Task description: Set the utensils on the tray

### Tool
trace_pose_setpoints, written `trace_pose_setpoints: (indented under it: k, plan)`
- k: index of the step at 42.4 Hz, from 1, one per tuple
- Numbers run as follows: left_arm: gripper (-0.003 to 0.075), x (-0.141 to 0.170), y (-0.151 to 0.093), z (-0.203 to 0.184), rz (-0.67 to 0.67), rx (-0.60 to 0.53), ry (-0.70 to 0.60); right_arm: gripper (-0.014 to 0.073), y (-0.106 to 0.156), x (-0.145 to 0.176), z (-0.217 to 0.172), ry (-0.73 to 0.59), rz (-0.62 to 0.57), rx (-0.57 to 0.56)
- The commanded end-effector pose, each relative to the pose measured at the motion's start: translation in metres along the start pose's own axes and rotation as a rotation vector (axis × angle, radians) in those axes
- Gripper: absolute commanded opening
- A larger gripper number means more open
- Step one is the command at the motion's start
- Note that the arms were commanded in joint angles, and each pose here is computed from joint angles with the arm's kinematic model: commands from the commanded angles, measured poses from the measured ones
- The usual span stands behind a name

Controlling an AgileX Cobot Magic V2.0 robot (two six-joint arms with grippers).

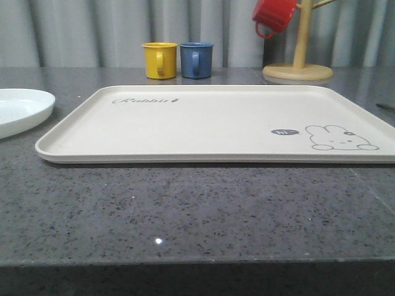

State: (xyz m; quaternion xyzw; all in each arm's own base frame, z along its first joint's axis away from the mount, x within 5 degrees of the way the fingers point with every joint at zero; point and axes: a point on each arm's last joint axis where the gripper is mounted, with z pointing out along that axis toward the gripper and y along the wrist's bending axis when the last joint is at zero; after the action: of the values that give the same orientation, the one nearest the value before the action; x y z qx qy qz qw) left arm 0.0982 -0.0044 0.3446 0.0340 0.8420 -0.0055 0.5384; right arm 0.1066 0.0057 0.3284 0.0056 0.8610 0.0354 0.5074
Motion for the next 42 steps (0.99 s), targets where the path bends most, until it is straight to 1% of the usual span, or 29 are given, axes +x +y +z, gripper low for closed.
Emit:
trace_pose_setpoints:
  k: [1, 8, 15, 27, 32, 37, 38, 42]
  plan:
    - [0.0459, -0.015, 0.0, 0.002, -0.018, 0.007, -0.079, 0.0536, 0.0, -0.015, -0.004, -0.083, -0.012, 0.009]
    - [0.0459, -0.012, 0.0, 0.019, -0.013, 0.007, 0.023, 0.0536, 0.0, -0.015, -0.004, -0.083, -0.012, 0.009]
    - [0.0459, -0.014, 0.005, 0.042, 0.045, -0.025, 0.225, 0.0536, 0.0, -0.015, -0.004, -0.083, -0.012, 0.009]
    - [0.046, -0.034, 0.006, 0.079, 0.017, -0.007, 0.319, 0.0536, 0.0, -0.014, -0.004, -0.082, -0.012, 0.009]
    - [0.046, -0.038, 0.018, 0.1, -0.015, -0.048, 0.373, 0.0536, 0.0, -0.014, -0.004, -0.079, -0.012, 0.009]
    - [0.0459, -0.037, 0.041, 0.118, -0.13, -0.106, 0.407, 0.0536, 0.0, -0.014, -0.004, -0.079, -0.012, 0.009]
    - [0.0459, -0.035, 0.046, 0.125, -0.168, -0.107, 0.417, 0.0536, 0.0, -0.014, -0.004, -0.079, -0.012, 0.009]
    - [0.0459, -0.03, 0.059, 0.14, -0.226, -0.071, 0.443, 0.0536, 0.0, -0.014, -0.004, -0.079, -0.012, 0.009]
